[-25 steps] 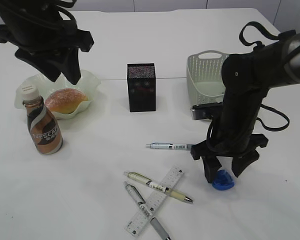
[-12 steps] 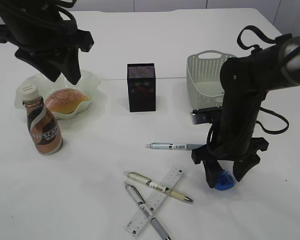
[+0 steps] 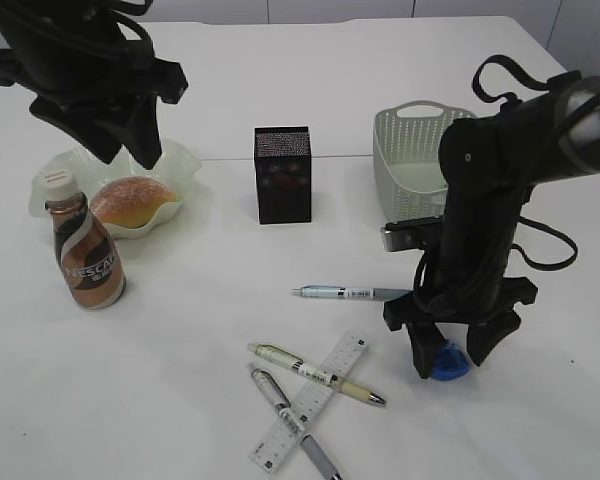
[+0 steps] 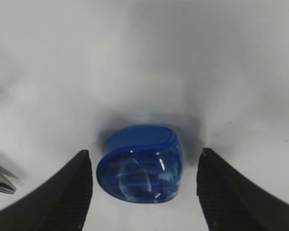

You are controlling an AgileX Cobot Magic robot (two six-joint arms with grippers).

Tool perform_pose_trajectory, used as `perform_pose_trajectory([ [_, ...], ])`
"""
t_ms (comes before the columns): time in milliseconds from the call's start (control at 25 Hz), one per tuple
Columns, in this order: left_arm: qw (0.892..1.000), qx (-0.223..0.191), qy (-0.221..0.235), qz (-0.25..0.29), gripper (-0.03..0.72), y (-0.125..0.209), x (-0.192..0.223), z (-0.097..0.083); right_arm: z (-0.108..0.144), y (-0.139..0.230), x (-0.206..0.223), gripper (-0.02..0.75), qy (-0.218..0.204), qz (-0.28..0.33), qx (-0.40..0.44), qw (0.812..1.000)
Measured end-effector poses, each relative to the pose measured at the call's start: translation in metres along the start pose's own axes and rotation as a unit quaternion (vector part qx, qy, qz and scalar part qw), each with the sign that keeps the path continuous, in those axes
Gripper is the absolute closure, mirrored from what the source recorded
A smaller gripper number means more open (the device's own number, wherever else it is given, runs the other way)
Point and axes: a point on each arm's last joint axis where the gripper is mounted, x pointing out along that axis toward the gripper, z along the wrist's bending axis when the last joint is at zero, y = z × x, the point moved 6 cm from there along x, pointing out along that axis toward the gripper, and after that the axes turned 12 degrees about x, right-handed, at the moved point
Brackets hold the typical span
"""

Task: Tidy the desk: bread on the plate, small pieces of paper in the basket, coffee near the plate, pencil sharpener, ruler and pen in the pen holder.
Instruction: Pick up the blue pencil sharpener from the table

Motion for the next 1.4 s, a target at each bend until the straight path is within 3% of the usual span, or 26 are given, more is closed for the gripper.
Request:
perform_pose_trajectory([
  [120,1.0,0.0,0.0,0.0,0.381,0.0,0.0,0.0,0.0,0.0,0.0,0.258,0.0,0.0,0.0,1.0],
  [320,1.0,0.0,0.0,0.0,0.381,0.0,0.0,0.0,0.0,0.0,0.001,0.358,0.0,0.0,0.0,1.0],
  [600,1.0,0.008,0.0,-0.004,0.381,0.0,-0.003,0.0,0.001,-0.002,0.0,0.363,0.001,0.005,0.0,1.0],
  [1080,0.997,0.024,-0.027,-0.068,0.409,0.008,-0.06,0.007,0.007,-0.011,-0.024,0.364,-0.002,0.011,-0.003,1.0],
  [1400,0.995,0.028,-0.044,-0.081,0.424,0.011,-0.072,0.012,0.013,-0.008,-0.048,0.365,-0.019,-0.029,-0.008,0.999],
])
